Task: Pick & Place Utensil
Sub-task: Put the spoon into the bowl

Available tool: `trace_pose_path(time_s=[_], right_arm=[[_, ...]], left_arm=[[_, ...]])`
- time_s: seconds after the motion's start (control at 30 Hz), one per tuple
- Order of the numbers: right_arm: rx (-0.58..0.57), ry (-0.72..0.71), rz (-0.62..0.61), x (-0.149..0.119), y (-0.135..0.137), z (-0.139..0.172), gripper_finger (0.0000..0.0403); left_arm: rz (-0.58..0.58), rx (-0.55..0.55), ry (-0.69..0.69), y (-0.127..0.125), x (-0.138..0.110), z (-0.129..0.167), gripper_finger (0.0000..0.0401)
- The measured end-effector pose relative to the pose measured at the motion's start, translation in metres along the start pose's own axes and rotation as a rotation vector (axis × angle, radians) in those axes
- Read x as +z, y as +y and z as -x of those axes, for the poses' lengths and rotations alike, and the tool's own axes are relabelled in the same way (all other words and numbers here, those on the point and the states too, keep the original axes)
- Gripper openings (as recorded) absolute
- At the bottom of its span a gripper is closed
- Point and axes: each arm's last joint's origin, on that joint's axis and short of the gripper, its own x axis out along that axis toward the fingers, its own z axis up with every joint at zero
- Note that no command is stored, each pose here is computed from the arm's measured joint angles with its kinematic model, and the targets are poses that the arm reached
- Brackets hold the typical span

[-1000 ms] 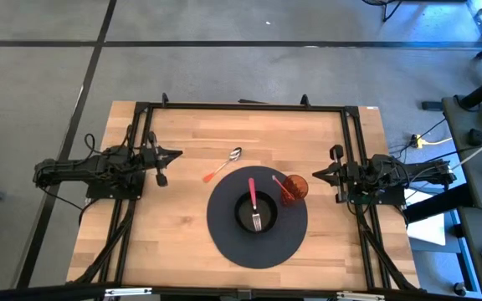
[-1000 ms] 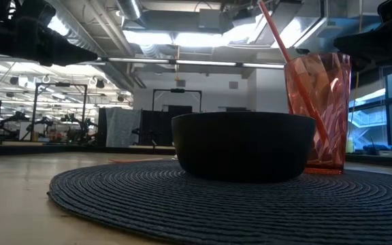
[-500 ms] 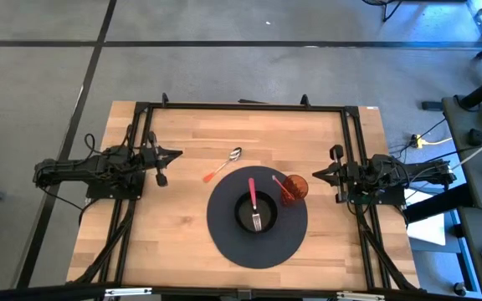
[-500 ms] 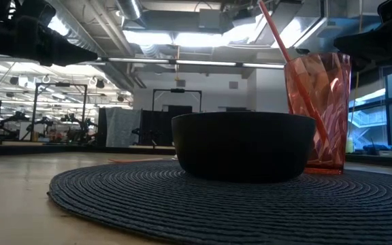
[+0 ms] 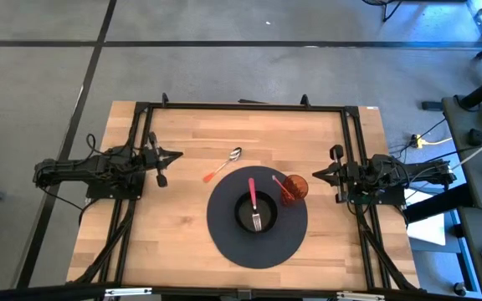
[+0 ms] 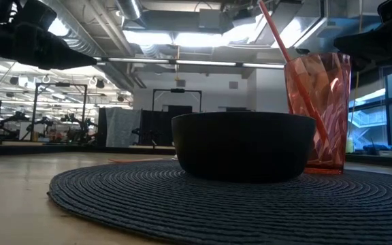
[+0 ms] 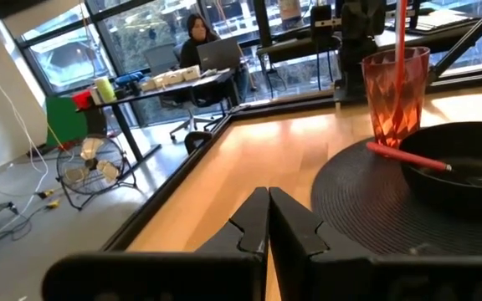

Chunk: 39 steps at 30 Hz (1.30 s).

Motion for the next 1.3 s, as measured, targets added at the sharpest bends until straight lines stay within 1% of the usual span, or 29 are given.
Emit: trace_pose_path(time_s=[0.17, 0.43, 0.77, 0.87, 1.3], right_arm=[[-0.001, -0.002, 0.019, 0.0002, 0.0, 0.0, 0.0012], [0.0, -0.002, -0.003, 0.0002, 0.0, 0.0, 0.0012], [-0.001, -0.003, -0.002, 0.0003, 0.0, 0.0, 0.0012], [-0.001, -0.003, 0.015, 0.0003, -0.0001, 0.0, 0.0012], [0.0, -0.001, 0.009, 0.0002, 0.0, 0.0001, 0.0012]], left_arm=[[-0.019, 0.005, -0.022, 0.0005, 0.0022, 0.0, 0.0003], [0.0, 0.007, -0.032, 0.0007, 0.0032, 0.0001, 0.0003], [-0.011, 0.013, -0.049, 0.0012, 0.0049, 0.0001, 0.0003], [-0.019, 0.017, -0.057, 0.0014, 0.0057, 0.0002, 0.0003], [-0.004, 0.02, -0.069, 0.0017, 0.007, 0.0003, 0.0003]])
